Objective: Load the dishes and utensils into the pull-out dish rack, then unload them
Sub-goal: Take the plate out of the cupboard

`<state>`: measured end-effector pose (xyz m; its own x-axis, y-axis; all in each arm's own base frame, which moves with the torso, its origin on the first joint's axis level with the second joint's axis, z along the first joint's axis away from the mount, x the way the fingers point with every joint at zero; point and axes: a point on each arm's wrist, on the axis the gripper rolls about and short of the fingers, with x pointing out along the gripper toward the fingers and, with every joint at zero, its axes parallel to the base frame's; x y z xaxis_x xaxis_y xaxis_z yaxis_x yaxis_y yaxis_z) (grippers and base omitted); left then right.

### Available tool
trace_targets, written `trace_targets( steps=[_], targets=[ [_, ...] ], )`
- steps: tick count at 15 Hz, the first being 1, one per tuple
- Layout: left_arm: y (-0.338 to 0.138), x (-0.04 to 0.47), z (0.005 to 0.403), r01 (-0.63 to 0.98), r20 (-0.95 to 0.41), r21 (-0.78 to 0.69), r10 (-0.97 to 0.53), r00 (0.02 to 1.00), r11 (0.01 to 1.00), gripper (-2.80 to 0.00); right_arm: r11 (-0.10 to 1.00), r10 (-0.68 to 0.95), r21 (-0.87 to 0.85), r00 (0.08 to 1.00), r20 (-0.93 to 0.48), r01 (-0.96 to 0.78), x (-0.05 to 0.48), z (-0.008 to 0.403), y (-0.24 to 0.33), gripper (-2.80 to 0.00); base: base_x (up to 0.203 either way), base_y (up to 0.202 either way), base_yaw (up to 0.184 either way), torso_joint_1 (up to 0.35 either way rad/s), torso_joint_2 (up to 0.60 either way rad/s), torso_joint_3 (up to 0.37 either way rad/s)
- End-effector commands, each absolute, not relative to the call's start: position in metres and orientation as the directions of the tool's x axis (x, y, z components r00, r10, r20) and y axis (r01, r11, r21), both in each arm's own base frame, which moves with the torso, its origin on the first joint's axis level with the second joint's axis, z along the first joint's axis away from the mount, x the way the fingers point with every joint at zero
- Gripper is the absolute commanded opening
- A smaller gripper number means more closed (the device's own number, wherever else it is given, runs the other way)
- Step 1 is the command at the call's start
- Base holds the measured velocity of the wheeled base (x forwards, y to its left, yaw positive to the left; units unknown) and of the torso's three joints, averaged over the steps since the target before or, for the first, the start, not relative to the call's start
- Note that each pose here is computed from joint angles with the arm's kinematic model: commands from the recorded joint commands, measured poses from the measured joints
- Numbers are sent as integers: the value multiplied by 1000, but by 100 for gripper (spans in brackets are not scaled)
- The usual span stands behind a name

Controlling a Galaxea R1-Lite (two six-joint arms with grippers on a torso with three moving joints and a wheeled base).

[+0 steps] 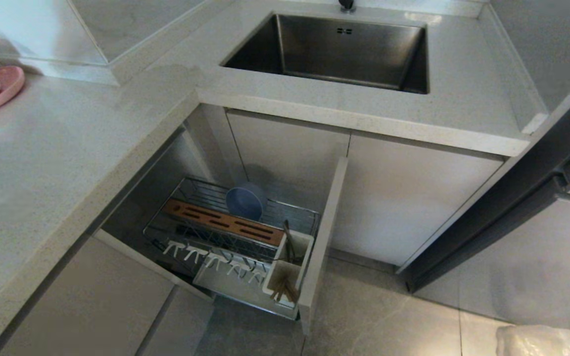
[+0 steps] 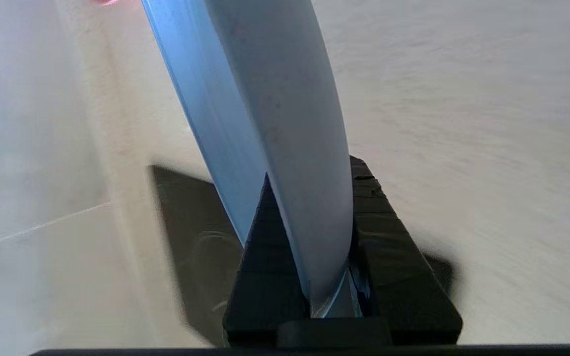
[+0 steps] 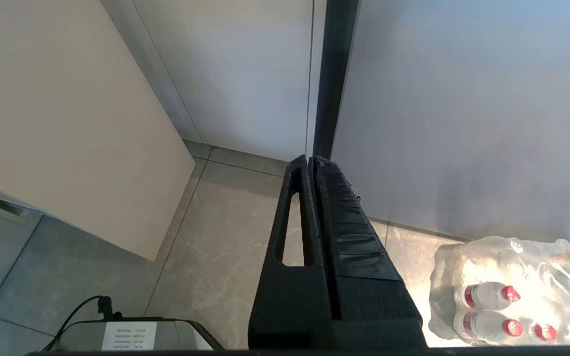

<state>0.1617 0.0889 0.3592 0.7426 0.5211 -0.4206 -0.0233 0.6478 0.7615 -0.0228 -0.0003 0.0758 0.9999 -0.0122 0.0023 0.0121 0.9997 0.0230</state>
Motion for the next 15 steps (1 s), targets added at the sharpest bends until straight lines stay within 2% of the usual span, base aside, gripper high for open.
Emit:
trace_targets(
  steps=[1,6,15],
  targets=[
    [90,181,344,-5,-433,786,556,710,618,-280,1000,-12,23,1000,2,12,-23,76,0,-280,0,0,0,0,0,0],
    [87,203,328,26,-437,843,654,618,538,-280,1000,-12,23,1000,2,12,-23,76,0,-280,0,0,0,0,0,0],
    [90,209,307,91,-497,831,660,563,549,-280,1000,-12,23,1000,2,12,-23,76,0,-280,0,0,0,0,0,0]
  ],
)
